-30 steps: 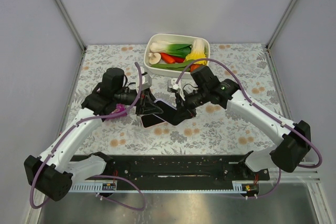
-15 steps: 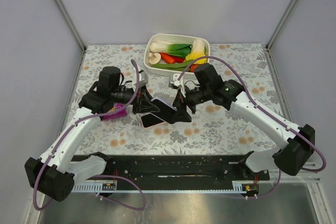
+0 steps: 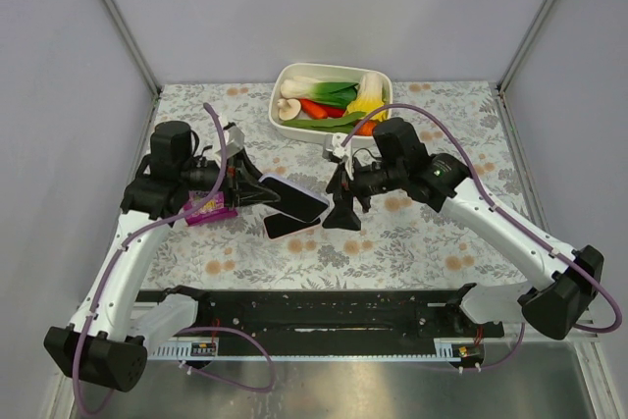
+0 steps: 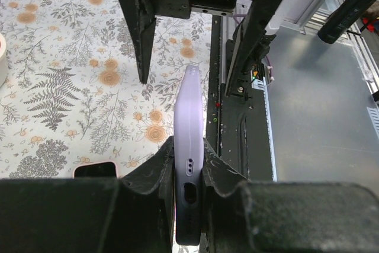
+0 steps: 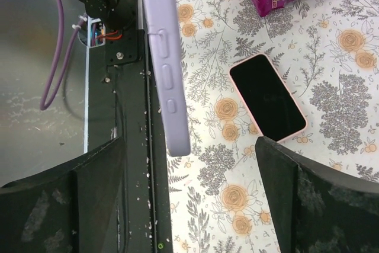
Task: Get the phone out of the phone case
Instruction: Remove the phone case from the phone.
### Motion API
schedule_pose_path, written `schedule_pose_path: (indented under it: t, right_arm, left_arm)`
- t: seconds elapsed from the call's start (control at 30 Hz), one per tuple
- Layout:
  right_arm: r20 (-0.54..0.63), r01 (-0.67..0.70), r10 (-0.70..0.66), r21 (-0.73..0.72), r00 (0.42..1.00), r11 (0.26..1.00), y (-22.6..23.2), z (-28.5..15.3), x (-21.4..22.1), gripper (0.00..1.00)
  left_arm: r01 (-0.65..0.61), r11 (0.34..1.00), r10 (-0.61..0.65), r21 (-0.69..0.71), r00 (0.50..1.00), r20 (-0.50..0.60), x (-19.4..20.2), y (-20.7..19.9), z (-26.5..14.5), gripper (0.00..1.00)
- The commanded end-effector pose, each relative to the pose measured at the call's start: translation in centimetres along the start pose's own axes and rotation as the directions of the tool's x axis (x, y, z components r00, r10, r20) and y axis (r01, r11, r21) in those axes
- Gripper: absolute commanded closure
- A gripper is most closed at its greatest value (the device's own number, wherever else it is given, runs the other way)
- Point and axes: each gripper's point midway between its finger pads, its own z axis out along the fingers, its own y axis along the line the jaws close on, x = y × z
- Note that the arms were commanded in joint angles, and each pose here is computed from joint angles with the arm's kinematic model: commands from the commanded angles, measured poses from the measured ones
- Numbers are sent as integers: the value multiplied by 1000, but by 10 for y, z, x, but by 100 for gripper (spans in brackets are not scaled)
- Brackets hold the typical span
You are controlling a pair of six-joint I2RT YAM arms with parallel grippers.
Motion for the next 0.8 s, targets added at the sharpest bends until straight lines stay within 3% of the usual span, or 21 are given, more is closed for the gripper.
schedule_pose_path:
  t: [0.0, 0.17, 0.4, 0.67, 0.73, 0.77]
  right_arm:
    - [59, -68, 68, 5, 996, 998, -3, 1, -21, 0]
    - [62, -36, 37, -19, 997, 999, 0, 1, -25, 9]
    - [79, -6, 9, -42, 997, 999, 4, 1, -26, 43]
    - [79, 8, -1, -88, 997, 996, 9, 4, -23, 60]
    - [84, 24, -15, -110, 996, 994, 12, 5, -23, 69]
    - [88, 36, -26, -121, 996, 992, 14, 4, -23, 79]
  left_arm:
    - [-112, 992, 109, 62, 993, 51, -26, -24, -8, 100]
    - [-119, 992, 117, 50, 992, 47, -24, -23, -9, 100]
    - [-109, 992, 107, 62, 993, 47, -20, -24, -8, 100]
    - [-99, 993, 96, 68, 994, 47, -18, -25, -8, 100]
    - [-98, 993, 94, 71, 994, 48, -18, -26, -8, 100]
    - [-90, 993, 87, 75, 995, 49, -17, -26, -8, 100]
